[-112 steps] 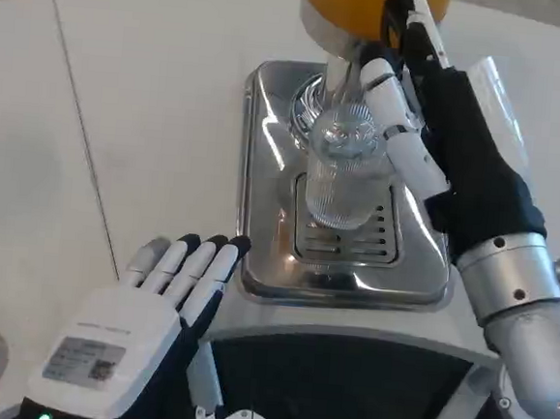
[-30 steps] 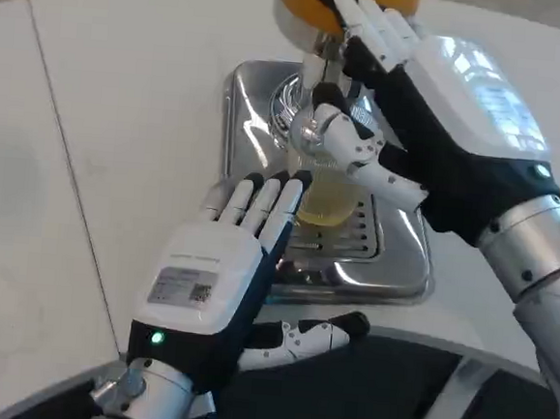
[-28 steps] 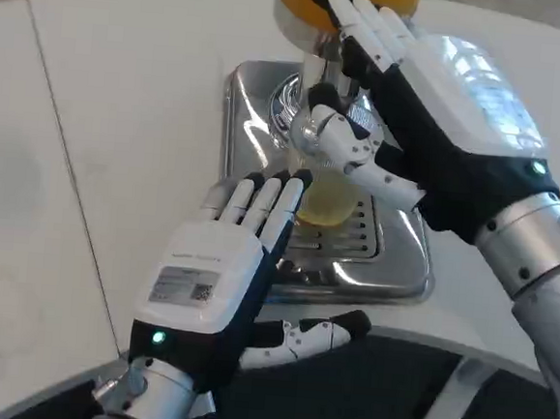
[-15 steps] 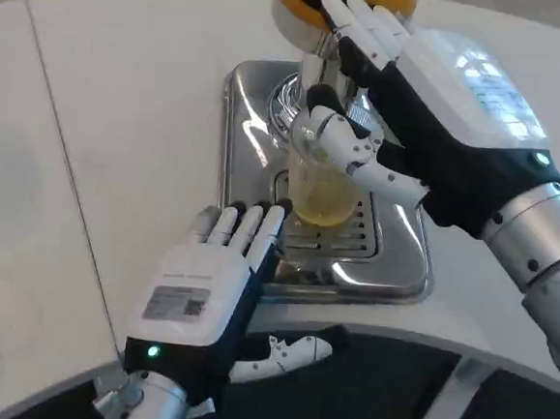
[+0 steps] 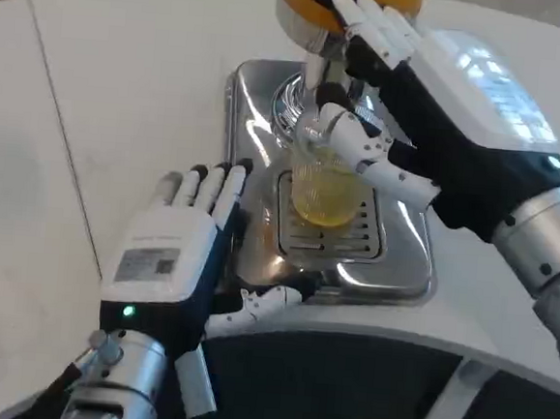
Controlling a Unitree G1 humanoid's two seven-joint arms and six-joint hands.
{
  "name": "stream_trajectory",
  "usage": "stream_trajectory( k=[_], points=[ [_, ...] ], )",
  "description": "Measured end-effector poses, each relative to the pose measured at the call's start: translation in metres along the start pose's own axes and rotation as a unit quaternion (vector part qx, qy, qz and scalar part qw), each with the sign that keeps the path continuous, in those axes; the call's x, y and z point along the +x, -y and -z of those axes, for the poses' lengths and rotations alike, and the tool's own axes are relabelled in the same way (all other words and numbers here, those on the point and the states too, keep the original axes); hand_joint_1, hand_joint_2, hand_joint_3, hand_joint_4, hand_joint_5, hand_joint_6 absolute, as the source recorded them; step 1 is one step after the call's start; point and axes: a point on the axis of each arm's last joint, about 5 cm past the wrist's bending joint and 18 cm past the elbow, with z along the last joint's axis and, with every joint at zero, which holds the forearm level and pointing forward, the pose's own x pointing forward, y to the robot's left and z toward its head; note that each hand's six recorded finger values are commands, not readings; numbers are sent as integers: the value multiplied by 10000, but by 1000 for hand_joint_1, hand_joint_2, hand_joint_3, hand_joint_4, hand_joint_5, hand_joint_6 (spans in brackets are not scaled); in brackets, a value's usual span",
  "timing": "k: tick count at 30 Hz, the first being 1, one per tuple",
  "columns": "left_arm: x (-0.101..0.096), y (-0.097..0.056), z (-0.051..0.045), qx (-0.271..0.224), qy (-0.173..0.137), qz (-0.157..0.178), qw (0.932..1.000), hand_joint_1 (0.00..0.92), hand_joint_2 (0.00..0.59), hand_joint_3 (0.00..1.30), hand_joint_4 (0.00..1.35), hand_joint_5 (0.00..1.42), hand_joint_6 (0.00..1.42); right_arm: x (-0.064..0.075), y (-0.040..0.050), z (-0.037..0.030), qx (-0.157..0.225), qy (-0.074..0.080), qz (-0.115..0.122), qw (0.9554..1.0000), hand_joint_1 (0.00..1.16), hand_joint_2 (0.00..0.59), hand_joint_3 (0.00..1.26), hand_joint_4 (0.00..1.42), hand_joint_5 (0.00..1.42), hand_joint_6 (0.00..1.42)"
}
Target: Grasp the cup under the faucet to collect the drink, then remove the cup.
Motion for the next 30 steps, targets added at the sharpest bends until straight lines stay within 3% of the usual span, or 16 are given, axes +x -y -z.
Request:
stream_trajectory(
  k=[5, 8, 9, 12, 18, 19, 20, 22, 26, 30],
  points=[
    [19, 3, 9, -102, -33, -30, 9999, 0, 113, 0, 0, 6, 20, -192, -54, 39, 470, -320, 558, 9968, 0, 586, 14, 0, 0, 0],
    [20, 6, 16, -117, -43, -69, 9999, 0, 113, 0, 0, 15, 33, -319, -124, 31, 853, -579, 888, 9907, 0, 586, 13, 0, 0, 0],
    [26, 4, 12, -132, -26, -83, 9999, 0, 113, 0, 0, 15, 34, -388, -167, 17, 1077, -750, 1039, 9859, 0, 586, 11, 0, 0, 0],
    [44, 1, 17, -125, -14, -114, 9999, 0, 112, 0, 0, 16, 35, -489, -229, -14, 1376, -1007, 1228, 9777, 0, 586, 8, 0, 0, 0],
    [59, 5, 20, -289, -10, -150, 9995, 0, 109, 0, 0, 36, 49, -668, -303, -92, 1483, -1328, 1612, 9666, 0, 586, 6, 0, 0, 0],
    [57, 6, 22, -304, 12, -179, 9994, 0, 107, 0, 0, 45, 60, -710, -331, -70, 1458, -1552, 1586, 9641, 0, 586, 5, 0, 0, 0],
    [56, 5, 27, -303, 18, -209, 9993, 0, 107, 0, 0, 47, 63, -737, -353, -60, 1451, -1667, 1541, 9630, 0, 586, 5, 0, 0, 0],
    [58, 2, 23, -319, 69, -250, 9992, 0, 107, 0, 0, 48, 65, -777, -380, -58, 1477, -1775, 1503, 9613, 0, 586, 5, 0, 0, 0],
    [58, 4, 7, -380, 190, -268, 9987, 0, 99, 0, 0, 56, 68, -864, -431, -59, 1573, -1968, 1474, 9564, 0, 586, 5, 0, 0, 0],
    [56, 5, -1, -479, 238, -287, 9982, 0, 97, 0, 0, 61, 70, -924, -468, -66, 1596, -1972, 1404, 9570, 0, 586, 5, 0, 0, 0]
  ],
)
